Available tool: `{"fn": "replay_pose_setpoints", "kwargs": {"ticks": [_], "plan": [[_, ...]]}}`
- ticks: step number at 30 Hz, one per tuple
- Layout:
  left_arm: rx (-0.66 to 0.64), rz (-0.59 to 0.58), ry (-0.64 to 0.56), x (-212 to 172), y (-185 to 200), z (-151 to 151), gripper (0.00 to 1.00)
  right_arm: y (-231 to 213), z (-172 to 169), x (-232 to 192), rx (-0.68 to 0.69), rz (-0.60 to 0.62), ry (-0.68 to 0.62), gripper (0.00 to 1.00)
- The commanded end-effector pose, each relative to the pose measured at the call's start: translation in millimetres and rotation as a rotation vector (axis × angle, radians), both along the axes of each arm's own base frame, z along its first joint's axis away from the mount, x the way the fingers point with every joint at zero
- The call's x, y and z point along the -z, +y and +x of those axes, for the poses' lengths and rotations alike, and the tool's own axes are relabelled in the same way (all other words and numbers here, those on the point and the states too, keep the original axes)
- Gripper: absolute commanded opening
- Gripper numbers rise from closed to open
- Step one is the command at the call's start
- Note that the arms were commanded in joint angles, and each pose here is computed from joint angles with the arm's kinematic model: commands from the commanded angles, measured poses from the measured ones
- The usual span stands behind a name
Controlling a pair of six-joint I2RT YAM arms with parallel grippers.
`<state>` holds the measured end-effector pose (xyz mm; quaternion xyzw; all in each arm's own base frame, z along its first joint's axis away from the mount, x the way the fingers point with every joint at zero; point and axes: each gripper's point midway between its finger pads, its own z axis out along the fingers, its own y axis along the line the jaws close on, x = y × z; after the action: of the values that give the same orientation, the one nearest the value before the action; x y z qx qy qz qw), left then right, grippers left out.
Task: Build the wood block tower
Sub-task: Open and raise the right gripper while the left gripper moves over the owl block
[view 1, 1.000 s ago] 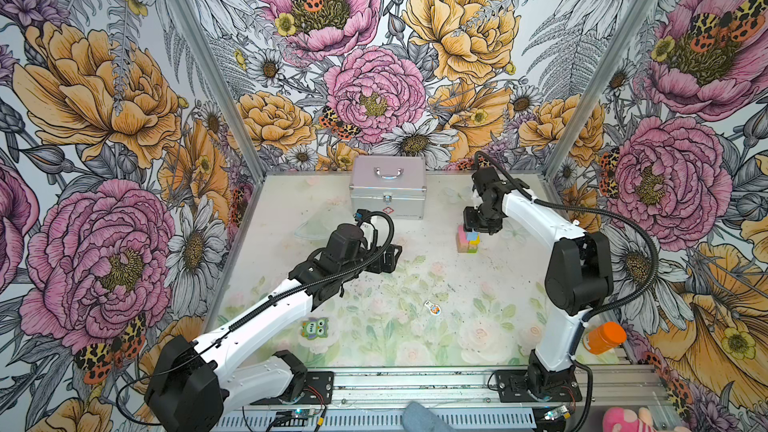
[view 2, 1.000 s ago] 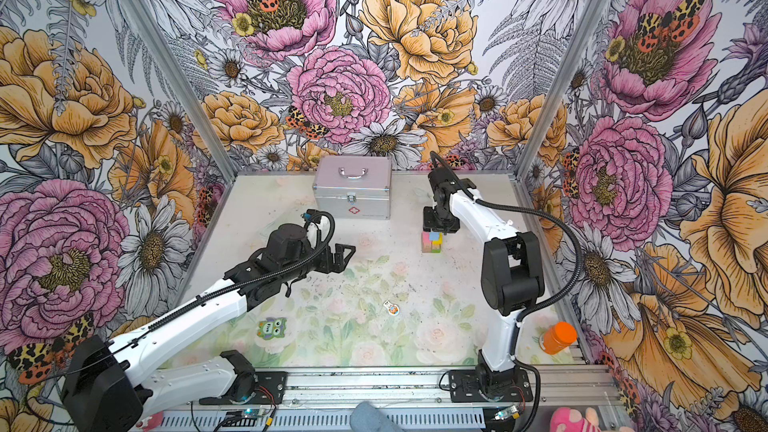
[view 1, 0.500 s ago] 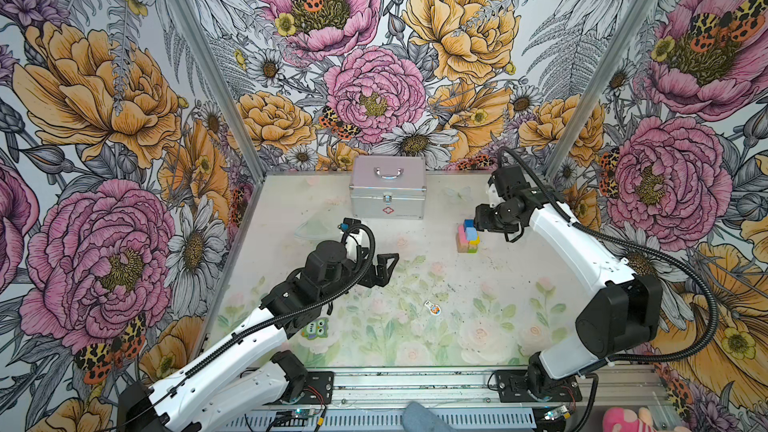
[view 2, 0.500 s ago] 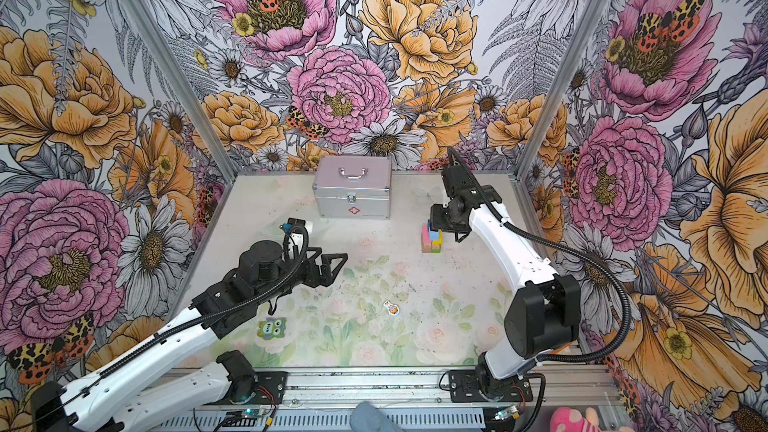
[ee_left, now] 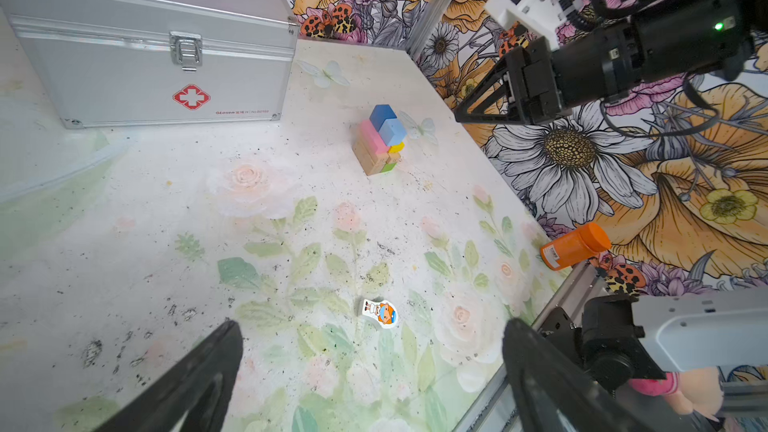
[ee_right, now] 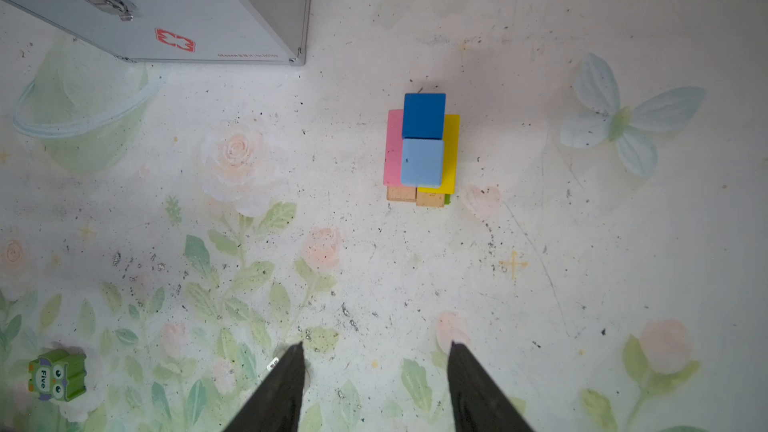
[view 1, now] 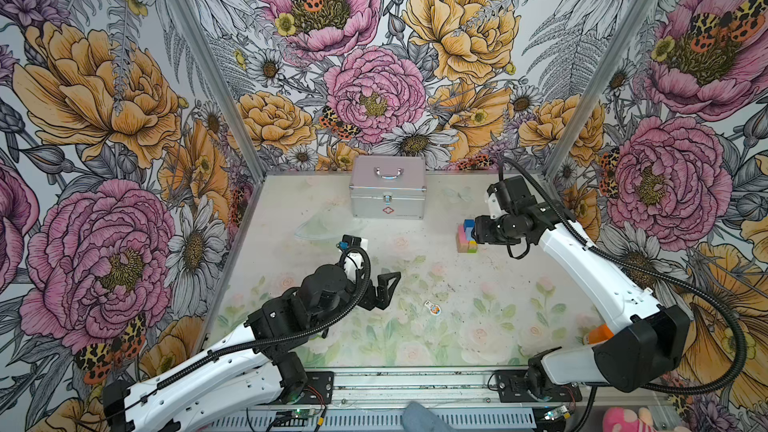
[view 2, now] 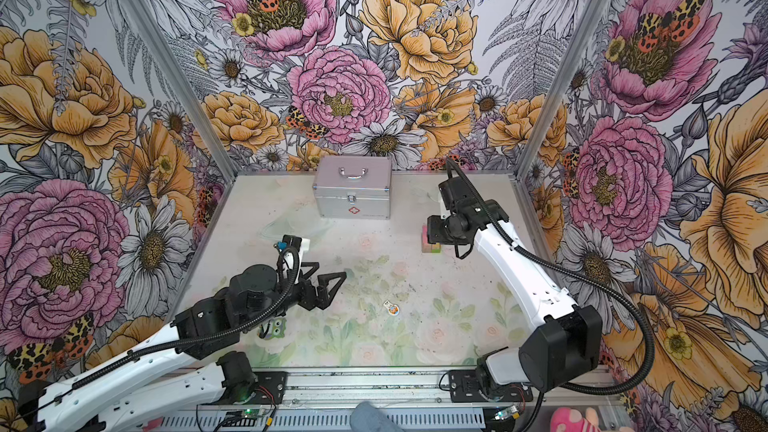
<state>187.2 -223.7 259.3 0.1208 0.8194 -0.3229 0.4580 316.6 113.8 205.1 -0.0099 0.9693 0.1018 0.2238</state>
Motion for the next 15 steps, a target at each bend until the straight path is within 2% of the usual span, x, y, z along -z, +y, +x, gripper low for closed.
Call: {"fn": "replay_pose_setpoints", "kwargs": {"ticks": [1, 6, 11, 15], "plan": [[-0.057, 0.007, -0.005, -2, 8, 0, 0.99, 1, -9, -3, 0.002, 0.017, -0.008, 0.57], [-0.085, 0.024, 0.007, 1, 10, 1, 0.99, 0, -16, 1, -0.008, 0.018, -0.003, 0.58], [-0.127, 0.091, 0.023, 5, 16, 5, 0.99, 1, -19, 7, -0.019, 0.019, 0.007, 0.58], [-0.193, 0.133, 0.075, 19, 27, 8, 0.99, 5, -19, 10, -0.032, 0.038, 0.006, 0.58]]}}
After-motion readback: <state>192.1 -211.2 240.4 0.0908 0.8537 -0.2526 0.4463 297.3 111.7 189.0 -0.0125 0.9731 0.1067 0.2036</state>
